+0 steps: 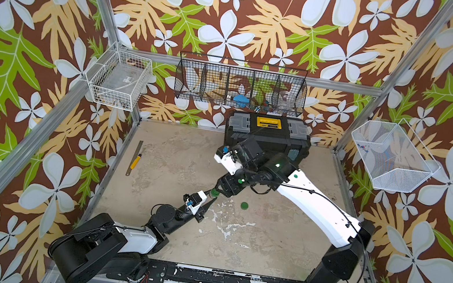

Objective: Close the paint jar lid
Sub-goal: Pick up the paint jar from the center of the board, then pick up the lid from the center of the board.

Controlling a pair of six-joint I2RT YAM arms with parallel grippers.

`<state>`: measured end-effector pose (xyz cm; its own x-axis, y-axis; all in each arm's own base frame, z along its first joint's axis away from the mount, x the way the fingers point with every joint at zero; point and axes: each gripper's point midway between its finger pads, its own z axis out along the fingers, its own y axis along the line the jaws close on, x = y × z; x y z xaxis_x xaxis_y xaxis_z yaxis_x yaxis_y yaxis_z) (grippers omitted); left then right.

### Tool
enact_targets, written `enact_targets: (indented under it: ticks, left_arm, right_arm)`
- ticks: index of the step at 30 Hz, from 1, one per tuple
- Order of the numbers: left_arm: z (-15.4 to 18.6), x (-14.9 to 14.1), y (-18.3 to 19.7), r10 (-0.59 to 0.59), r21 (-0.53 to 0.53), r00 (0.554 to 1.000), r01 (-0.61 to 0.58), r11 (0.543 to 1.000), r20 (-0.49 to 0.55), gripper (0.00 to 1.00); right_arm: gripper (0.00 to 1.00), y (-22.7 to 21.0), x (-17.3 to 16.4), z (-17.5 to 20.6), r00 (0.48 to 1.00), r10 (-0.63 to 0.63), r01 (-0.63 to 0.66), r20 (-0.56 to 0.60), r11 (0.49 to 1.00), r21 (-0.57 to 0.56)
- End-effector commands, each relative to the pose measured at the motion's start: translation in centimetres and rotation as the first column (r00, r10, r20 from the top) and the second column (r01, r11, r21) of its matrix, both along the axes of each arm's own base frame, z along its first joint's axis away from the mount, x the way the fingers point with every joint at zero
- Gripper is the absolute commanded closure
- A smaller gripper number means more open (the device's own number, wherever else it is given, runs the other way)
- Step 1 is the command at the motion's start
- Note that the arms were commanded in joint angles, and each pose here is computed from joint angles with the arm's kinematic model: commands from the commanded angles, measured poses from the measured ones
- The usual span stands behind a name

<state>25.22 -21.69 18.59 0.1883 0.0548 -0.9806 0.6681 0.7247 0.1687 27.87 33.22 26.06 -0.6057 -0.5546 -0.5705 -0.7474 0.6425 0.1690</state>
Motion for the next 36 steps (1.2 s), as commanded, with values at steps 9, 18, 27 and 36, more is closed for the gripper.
enact_targets:
  ticks: [9, 18, 27, 36]
  left_arm:
    - [1.2, -0.4, 0.1, -0.018, -0.062, 1.0, 0.018, 0.998, 0.007, 0.78]
    - [1.2, -0.5, 0.2, -0.014, -0.062, 1.0, 0.014, 0.998, 0.007, 0.78]
    - [1.1, -0.4, 0.3, -0.008, -0.06, 1.0, 0.009, 0.998, 0.007, 0.78]
    - [1.1, -0.4, 0.3, -0.004, -0.059, 1.0, 0.004, 0.998, 0.007, 0.78]
  right_arm:
    - [0.27, -8.7, 4.2, -10.0, 0.96, -0.267, 0.258, -0.082, 0.961, -0.101]
    - [0.31, -10.2, 4.4, -19.1, 0.932, -0.323, 0.271, -0.164, 0.922, -0.276]
    - [0.41, -10.3, 4.4, -22.0, 0.926, -0.334, 0.257, -0.175, 0.899, -0.355]
    - [0.46, -10.1, 3.9, -22.7, 0.934, -0.321, 0.232, -0.157, 0.878, -0.419]
